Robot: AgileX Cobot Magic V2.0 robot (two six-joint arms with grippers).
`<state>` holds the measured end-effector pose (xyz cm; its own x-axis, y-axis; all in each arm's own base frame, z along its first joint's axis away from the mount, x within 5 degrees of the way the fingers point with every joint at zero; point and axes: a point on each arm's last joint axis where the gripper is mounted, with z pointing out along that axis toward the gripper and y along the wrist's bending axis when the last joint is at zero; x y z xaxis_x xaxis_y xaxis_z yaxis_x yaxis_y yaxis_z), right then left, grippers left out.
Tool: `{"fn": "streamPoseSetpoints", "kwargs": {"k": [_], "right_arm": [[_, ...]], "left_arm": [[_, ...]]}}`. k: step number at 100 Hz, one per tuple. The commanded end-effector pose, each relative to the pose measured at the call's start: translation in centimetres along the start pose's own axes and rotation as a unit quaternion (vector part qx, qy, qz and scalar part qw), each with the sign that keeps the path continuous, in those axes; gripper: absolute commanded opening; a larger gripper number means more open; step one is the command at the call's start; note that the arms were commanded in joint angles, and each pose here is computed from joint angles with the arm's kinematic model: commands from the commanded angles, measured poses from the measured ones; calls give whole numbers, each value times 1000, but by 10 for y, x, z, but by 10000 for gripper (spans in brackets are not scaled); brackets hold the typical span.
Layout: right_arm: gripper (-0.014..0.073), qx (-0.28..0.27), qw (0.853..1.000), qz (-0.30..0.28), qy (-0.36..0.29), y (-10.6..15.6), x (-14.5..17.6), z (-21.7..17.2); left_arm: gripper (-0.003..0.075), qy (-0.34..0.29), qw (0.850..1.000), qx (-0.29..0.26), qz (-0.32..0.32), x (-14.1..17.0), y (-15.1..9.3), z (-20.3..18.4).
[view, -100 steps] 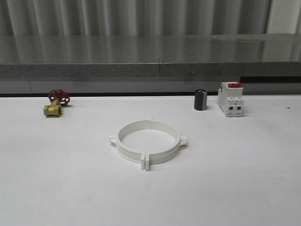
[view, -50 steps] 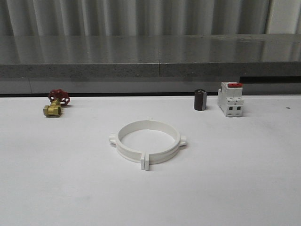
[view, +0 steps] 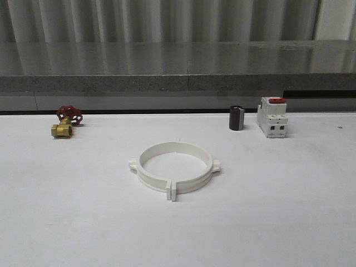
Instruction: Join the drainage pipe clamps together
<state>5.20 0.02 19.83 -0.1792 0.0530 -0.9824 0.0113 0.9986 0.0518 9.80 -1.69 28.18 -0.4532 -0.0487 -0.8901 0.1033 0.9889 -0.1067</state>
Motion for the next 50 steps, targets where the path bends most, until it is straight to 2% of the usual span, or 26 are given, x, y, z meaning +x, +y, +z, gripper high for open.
{"fn": "streamPoseSetpoints", "kwargs": {"k": [1,50], "right_arm": [[-67,0,997,-3,-75,0,-12,-2],[-67,0,995,-2,-96,0,-4,2]], "left_arm": [[-20,-42,999,8,1,-14,-2,-4],[-20,-42,999,8,1,-14,-2,-4]]}}
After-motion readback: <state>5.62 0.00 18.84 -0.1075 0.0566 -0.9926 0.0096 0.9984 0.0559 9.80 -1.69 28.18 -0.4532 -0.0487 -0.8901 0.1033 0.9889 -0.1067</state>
